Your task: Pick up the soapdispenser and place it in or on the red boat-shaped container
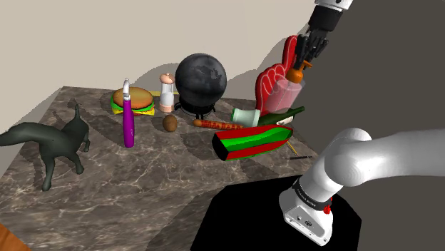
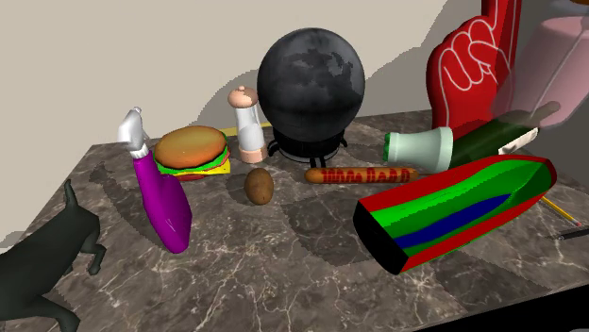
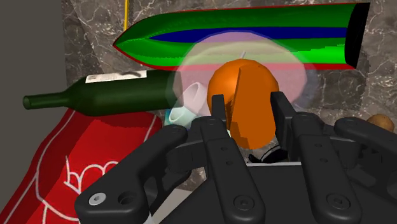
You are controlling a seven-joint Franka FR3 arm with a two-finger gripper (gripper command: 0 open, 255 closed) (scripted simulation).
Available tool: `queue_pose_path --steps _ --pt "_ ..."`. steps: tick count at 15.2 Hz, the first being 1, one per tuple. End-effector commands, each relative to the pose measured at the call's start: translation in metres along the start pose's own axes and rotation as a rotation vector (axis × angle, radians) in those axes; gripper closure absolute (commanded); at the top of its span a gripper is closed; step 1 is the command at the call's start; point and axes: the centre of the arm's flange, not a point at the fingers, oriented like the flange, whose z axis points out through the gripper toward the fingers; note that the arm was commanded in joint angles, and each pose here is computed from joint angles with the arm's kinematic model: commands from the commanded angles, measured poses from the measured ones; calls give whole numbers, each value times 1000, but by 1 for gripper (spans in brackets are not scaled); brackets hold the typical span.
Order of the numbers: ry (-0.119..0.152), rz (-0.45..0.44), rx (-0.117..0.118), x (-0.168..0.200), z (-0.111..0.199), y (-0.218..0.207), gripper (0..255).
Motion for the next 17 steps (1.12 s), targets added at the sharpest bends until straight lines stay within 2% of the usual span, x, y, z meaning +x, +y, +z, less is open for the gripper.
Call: queue_pose_path --steps 1,17 --pt "0 0 0 -1 10 1 255" --pt "0 0 0 1 95 -2 255"
